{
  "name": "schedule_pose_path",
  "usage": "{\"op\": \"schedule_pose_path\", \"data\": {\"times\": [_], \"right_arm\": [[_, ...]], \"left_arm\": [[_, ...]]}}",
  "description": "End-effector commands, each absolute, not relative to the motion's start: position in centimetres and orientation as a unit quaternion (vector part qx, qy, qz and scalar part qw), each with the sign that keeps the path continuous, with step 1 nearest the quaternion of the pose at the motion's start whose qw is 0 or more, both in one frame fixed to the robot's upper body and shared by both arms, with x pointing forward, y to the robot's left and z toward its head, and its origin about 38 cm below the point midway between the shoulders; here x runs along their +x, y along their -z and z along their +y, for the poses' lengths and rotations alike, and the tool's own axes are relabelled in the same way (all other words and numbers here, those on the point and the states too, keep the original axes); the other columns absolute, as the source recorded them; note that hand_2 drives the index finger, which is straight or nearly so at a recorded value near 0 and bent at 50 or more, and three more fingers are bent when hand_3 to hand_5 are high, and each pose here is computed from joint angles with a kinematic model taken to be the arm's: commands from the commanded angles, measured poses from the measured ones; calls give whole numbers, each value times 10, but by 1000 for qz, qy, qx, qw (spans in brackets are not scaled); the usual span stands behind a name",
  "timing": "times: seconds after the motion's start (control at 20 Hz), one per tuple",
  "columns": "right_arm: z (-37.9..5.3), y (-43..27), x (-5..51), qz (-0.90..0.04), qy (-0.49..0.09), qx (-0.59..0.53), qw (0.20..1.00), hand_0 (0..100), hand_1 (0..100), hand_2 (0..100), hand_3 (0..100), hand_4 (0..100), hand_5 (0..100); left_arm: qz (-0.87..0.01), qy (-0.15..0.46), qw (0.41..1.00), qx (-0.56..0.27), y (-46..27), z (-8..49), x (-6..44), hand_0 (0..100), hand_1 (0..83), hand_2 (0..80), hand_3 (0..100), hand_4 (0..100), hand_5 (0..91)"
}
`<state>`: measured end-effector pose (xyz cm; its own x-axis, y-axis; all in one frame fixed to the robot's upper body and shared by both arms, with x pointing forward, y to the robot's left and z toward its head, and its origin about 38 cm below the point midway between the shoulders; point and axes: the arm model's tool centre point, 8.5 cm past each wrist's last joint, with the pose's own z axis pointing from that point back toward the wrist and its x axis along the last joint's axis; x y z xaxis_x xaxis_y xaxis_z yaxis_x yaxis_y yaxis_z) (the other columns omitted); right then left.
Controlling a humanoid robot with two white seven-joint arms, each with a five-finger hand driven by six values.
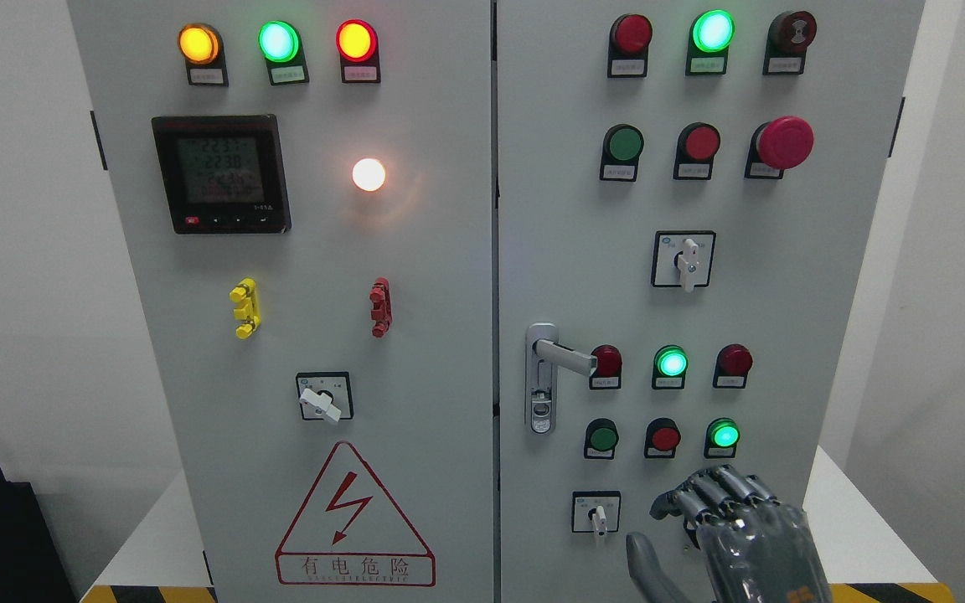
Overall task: Release door handle
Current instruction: 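Open the right hand and pull it away from the handle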
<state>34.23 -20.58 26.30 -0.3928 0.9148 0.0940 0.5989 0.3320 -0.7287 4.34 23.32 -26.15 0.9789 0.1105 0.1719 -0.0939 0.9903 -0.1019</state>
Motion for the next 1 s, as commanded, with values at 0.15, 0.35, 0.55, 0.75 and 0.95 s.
{"op": "schedule_pose_path", "data": {"times": [0.15,0.35,0.55,0.75,0.95], "right_arm": [[-237,-279,333,-766,-279,-518,258,474,10,0,55,0,0],[-236,-280,333,-769,-277,-515,258,458,21,0,54,0,0],[-236,-281,333,-775,-271,-507,260,448,26,0,54,0,0],[-235,-284,334,-778,-268,-507,256,435,36,0,53,0,0],[-234,-286,335,-779,-269,-506,254,426,43,0,53,0,0]], "left_arm": [[-81,-58,994,-46,262,233,38,120,389,0,0,0,0],[-81,-58,994,-46,262,233,38,120,389,0,0,0,0],[-81,-58,994,-46,262,233,38,120,389,0,0,0,0],[-81,-58,994,-46,262,233,38,120,389,0,0,0,0],[-81,-58,994,-46,262,233,38,120,389,0,0,0,0]]}}
